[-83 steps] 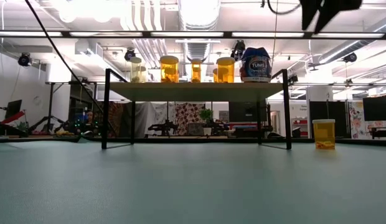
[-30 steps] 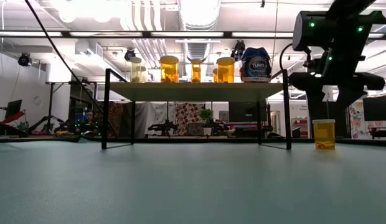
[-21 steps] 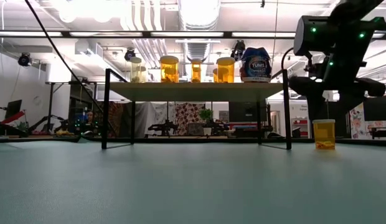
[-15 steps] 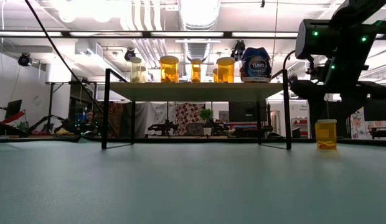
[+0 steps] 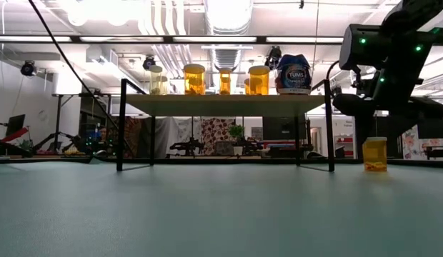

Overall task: Pick and place medicine bottles onto shelf by color
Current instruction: Put the big orange pill bottle on the shelf

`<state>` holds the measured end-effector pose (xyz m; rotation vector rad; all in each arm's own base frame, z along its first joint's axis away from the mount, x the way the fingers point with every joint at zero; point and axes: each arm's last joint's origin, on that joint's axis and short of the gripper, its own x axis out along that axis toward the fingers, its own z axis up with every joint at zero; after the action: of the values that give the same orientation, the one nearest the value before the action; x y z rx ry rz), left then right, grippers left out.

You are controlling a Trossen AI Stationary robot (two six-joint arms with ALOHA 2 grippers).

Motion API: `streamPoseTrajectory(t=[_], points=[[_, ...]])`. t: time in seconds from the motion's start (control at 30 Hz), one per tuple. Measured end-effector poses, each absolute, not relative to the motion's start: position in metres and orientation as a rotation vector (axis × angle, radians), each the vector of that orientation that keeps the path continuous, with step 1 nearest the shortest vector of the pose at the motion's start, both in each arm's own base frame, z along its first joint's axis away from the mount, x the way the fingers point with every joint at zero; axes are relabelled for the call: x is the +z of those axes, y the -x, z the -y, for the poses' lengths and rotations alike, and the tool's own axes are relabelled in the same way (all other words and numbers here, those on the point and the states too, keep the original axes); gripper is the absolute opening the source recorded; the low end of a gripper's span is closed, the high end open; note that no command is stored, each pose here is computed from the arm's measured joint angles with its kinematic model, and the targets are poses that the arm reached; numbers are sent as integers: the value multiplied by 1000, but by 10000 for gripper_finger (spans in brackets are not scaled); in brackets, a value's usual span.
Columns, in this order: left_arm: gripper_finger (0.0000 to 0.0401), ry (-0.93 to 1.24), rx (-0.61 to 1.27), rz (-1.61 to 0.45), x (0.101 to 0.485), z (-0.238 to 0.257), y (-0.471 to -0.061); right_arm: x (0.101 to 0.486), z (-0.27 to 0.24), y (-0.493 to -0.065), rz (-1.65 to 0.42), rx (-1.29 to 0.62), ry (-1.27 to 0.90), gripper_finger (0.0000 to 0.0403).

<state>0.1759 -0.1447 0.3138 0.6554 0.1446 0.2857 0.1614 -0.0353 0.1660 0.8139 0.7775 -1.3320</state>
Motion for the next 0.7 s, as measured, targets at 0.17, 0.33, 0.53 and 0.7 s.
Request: streamPoseTrajectory(t=[0.17,0.33,0.53,0.7], points=[[270,-655,286,-145,314,145,-176,166,35,-162,-782,-1326,-825,213],[270,-655,286,-145,314,145,-176,169,35,-163,-789,-1312,-827,215],[270,-654,285,-144,314,145,-176,189,37,-167,-828,-1312,-784,215],[270,-654,285,-144,314,145,-176,223,40,-171,-847,-1317,-720,215]])
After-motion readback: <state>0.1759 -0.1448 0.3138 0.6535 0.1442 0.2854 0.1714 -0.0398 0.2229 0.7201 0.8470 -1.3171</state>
